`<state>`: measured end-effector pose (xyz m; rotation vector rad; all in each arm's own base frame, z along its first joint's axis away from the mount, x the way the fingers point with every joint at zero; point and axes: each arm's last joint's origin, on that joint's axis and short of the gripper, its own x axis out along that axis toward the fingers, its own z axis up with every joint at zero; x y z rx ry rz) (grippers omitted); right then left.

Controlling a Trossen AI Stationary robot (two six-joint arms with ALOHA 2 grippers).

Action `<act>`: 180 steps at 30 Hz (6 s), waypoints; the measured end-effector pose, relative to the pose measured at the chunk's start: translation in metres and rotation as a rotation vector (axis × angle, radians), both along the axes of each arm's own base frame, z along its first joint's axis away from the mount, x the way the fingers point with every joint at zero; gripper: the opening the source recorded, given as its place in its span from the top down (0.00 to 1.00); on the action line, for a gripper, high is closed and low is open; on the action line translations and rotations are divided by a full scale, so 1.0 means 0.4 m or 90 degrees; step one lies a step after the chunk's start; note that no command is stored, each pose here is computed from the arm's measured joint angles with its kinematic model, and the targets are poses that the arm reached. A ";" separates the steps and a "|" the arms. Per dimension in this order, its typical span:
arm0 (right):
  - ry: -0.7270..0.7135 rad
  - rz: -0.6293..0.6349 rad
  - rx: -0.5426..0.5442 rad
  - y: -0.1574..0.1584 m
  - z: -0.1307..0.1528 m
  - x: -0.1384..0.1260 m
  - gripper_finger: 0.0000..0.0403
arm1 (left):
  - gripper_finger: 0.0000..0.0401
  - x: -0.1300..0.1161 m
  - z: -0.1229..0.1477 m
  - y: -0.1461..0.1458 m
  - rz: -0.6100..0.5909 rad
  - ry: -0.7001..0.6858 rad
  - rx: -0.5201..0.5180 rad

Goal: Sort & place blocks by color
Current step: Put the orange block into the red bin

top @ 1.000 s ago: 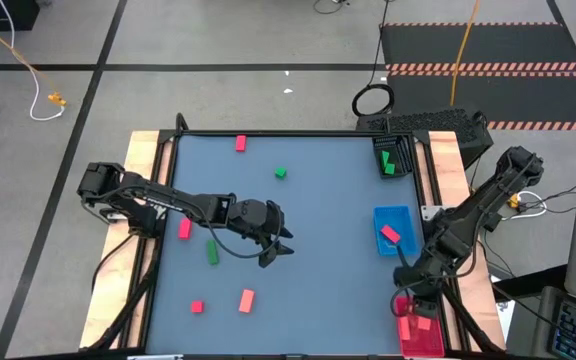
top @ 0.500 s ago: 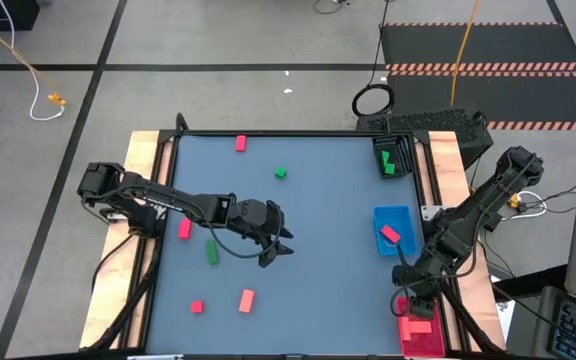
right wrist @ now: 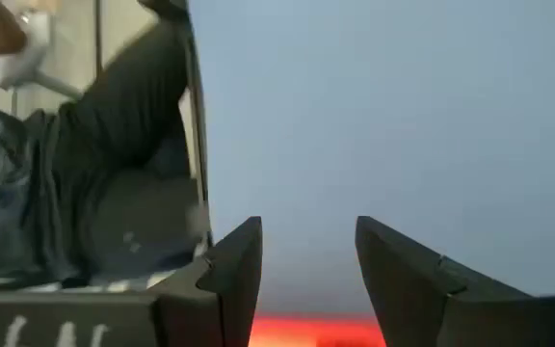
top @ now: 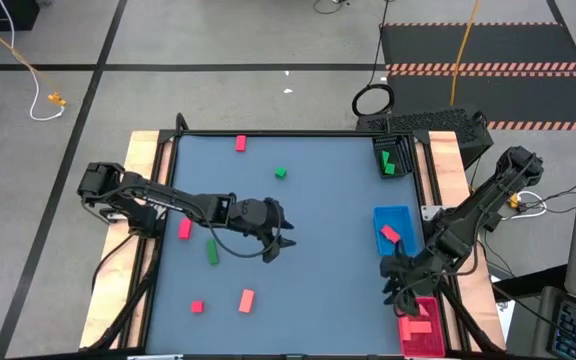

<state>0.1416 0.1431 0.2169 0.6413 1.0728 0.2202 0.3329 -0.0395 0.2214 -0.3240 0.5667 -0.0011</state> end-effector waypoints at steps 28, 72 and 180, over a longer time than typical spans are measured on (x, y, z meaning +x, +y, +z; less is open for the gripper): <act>-0.615 -0.273 -0.474 -0.238 -0.051 0.121 0.60 | 0.38 0.021 0.045 0.002 0.046 -0.138 0.099; -0.525 -0.238 -0.400 -0.272 -0.102 0.141 0.61 | 0.38 0.003 0.005 0.059 0.201 -0.016 0.147; -0.592 -0.229 -0.322 -0.280 -0.078 0.150 0.62 | 0.38 -0.015 -0.057 -0.466 0.385 0.625 -0.148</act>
